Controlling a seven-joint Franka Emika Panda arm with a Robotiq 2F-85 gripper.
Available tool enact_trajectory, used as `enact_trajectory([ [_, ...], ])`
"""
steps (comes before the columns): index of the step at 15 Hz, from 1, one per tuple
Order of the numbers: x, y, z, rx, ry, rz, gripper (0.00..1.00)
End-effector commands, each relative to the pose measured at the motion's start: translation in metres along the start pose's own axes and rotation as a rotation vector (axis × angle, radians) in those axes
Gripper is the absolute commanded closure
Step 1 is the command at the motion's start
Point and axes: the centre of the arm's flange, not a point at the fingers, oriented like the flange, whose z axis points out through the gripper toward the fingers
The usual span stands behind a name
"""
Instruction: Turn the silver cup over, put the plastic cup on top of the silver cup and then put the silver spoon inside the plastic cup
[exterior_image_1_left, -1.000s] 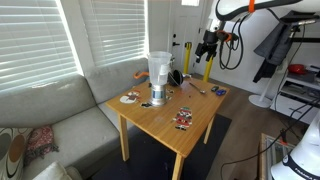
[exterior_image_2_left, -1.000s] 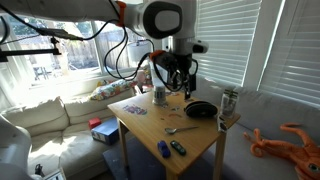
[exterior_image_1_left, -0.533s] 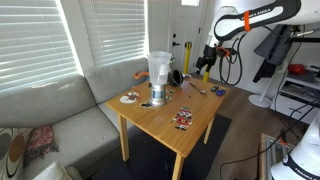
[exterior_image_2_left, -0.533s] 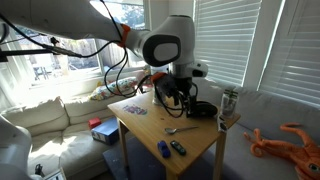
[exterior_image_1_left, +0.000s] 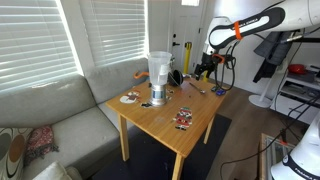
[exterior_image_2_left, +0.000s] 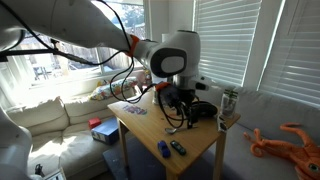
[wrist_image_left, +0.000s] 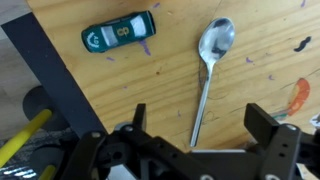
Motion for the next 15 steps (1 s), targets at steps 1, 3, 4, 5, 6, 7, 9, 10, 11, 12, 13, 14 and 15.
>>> enact_trajectory([
  [1, 0.017, -0.001, 0.026, -0.016, -0.010, 0.052, 0.02],
  [3, 0.021, -0.003, 0.036, -0.013, -0.017, 0.070, 0.03],
  [4, 0.021, -0.004, 0.040, -0.013, -0.024, 0.076, 0.08],
  [5, 0.022, -0.006, 0.043, -0.015, -0.030, 0.080, 0.19],
  [6, 0.022, -0.007, 0.046, -0.017, -0.036, 0.084, 0.32],
  [7, 0.023, -0.007, 0.046, -0.021, -0.037, 0.089, 0.34],
  [9, 0.023, -0.007, 0.047, -0.025, -0.039, 0.096, 0.48],
  [10, 0.023, -0.007, 0.046, -0.026, -0.041, 0.097, 0.57],
  [11, 0.023, -0.007, 0.046, -0.029, -0.042, 0.097, 0.63],
  [12, 0.023, -0.007, 0.045, -0.030, -0.043, 0.101, 0.69],
  [13, 0.023, -0.007, 0.045, -0.030, -0.043, 0.101, 0.77],
  [14, 0.023, -0.008, 0.046, -0.032, -0.044, 0.104, 0.84],
  [15, 0.024, -0.008, 0.046, -0.030, -0.046, 0.106, 0.92],
])
